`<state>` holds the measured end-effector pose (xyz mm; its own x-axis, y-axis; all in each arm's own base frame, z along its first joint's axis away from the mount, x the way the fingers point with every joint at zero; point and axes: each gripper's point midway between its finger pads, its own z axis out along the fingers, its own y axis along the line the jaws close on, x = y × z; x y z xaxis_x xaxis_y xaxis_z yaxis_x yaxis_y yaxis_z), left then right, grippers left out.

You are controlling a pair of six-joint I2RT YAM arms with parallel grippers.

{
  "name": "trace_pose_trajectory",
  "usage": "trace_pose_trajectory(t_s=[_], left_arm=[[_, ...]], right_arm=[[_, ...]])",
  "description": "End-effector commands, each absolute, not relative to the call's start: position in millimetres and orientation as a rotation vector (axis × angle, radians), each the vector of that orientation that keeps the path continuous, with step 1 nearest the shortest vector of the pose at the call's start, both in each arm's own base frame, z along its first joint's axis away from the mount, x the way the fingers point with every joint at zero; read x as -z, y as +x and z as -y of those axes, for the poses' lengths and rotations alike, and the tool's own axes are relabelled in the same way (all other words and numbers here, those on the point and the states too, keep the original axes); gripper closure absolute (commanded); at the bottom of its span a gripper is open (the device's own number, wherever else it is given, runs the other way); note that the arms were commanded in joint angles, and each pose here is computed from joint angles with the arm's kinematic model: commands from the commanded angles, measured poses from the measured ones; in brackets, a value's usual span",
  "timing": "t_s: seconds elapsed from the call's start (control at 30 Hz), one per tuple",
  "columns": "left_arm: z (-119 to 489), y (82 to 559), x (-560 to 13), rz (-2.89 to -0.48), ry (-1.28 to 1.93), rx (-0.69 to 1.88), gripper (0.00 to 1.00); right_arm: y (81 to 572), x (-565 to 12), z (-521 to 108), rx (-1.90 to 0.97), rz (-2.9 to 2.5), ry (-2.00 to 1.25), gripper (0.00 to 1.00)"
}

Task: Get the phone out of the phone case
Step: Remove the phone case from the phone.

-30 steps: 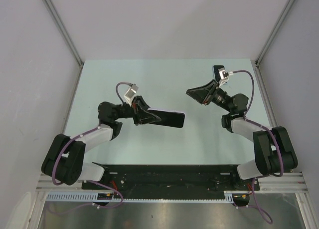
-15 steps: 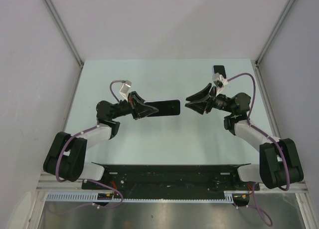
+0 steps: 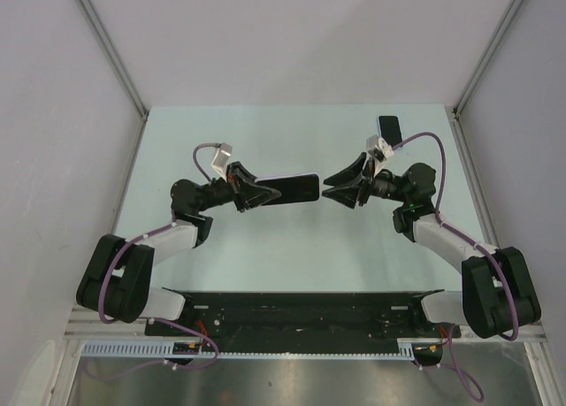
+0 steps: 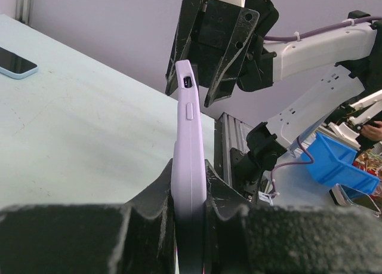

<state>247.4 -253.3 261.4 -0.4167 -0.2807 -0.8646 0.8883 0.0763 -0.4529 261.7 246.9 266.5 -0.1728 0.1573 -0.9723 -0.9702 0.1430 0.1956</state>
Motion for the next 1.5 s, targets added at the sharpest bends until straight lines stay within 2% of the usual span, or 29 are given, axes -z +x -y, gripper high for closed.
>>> trace_pose_trajectory(t_s=[0.0,0.93,1.47], left_arm=[[248.4,229.1,-311.7,-1.059,0.79,1.403,1.0],[258.3,224.2,-303.1,-1.071,0.845,1.411,1.0],[266.0,213.2,-302.7,-1.057,0.896,1.43,1.0]], right_arm=[[271.0,-280.8,-248.7,-1.222,-1.257,-0.879,0.53],[280.2,-273.2,-251.7,-1.165,-1.278,-0.86,0.54],[305.8,-261.9,-254.4,-1.051,-1.369,-0.786,0.55]])
